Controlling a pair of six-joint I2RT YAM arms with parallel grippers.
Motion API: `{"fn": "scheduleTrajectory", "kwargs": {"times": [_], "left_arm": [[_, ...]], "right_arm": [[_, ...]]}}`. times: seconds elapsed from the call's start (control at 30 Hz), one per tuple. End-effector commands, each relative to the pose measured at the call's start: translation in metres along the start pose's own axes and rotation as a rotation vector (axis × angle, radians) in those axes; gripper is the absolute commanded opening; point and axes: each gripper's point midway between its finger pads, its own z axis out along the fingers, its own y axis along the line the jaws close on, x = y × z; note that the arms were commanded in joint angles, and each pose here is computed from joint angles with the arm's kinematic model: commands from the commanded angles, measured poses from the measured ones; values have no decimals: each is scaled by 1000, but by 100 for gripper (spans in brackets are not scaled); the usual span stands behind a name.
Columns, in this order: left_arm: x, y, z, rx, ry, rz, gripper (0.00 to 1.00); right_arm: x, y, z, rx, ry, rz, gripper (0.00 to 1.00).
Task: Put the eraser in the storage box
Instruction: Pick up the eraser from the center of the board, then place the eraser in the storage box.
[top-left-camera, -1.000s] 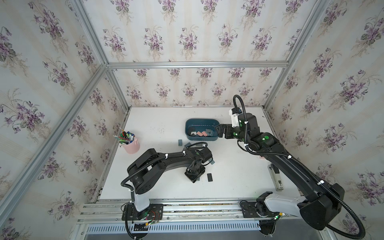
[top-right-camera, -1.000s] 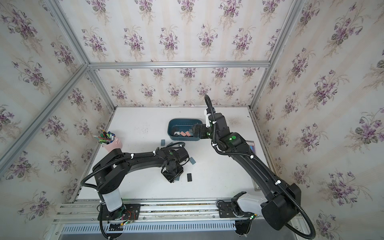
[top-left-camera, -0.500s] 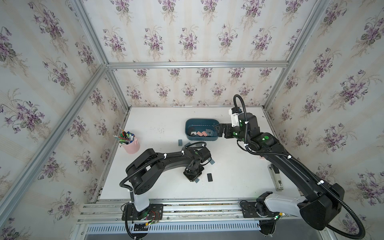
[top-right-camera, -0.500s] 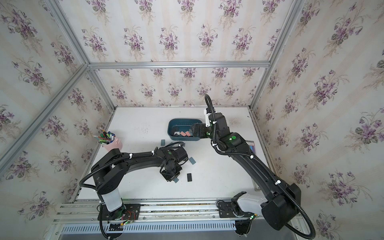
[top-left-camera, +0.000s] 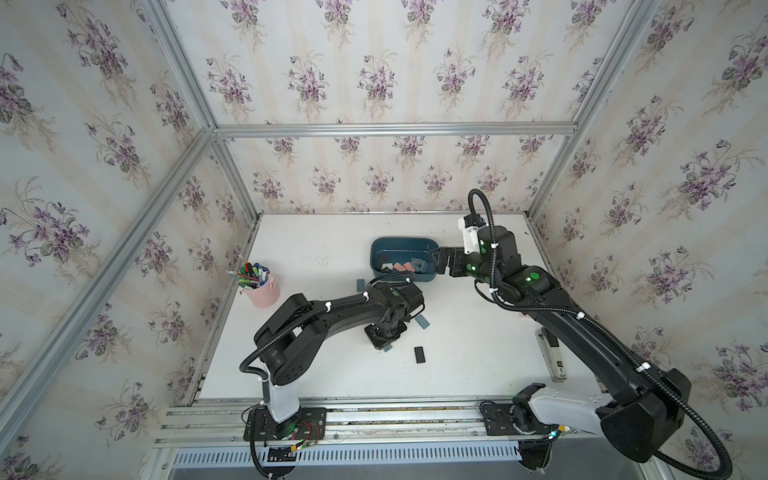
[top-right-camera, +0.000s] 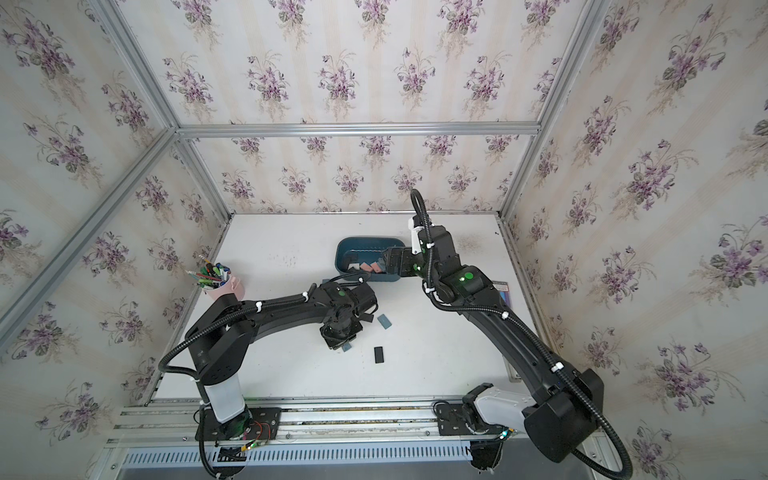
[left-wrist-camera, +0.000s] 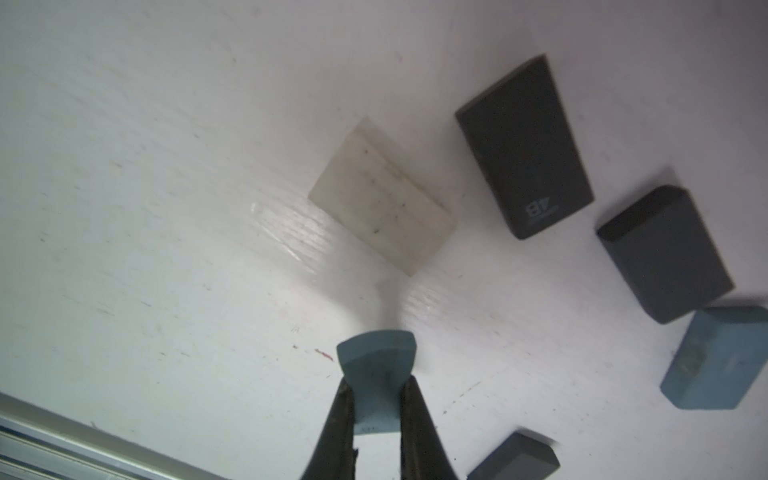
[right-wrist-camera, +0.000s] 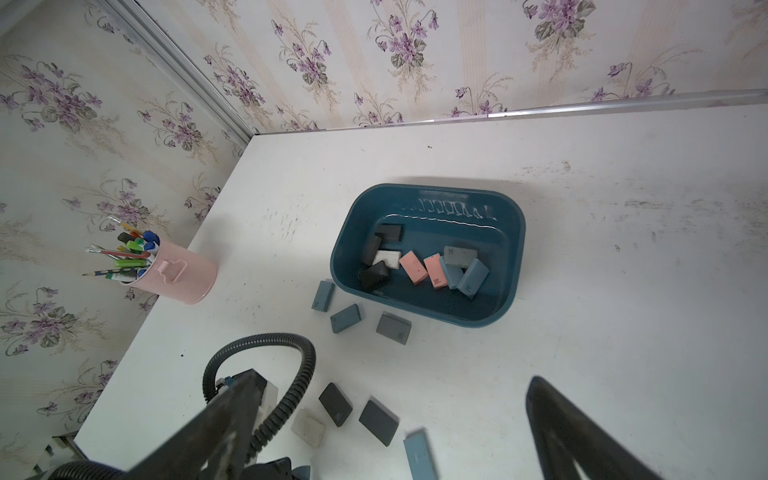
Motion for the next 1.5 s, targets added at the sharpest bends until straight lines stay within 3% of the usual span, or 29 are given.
{"fn": "scheduleTrajectory", "kwargs": {"times": [0.0, 0.27, 0.57, 0.73, 1.07, 1.23, 1.4, 1.47], "left_arm": [[-13, 2, -13, -17, -63, 80, 0], [-37, -17, -29, 28, -88, 150, 0], [-118, -57, -88, 151, -265, 201, 1], [-157, -98, -101, 244, -314, 259, 5], [-199, -155, -69, 279, -279, 311, 12], [-209, -162, -43, 255, -280, 316, 25], [-214, -169, -37, 272, -290, 338, 36], [-214, -171, -36, 276, -292, 347, 44]], "right_arm": [[-8, 2, -4, -1, -32, 4, 100], [-8, 1, -6, 4, -36, 4, 100], [-19, 3, -25, 3, -85, 5, 100], [-21, 3, -36, 0, -102, 10, 100], [-18, 6, -53, -27, -125, 29, 100], [-19, 7, -58, -38, -135, 31, 100], [-15, 6, -58, -38, -131, 33, 100], [-8, 18, -57, -70, -114, 16, 100]]}}
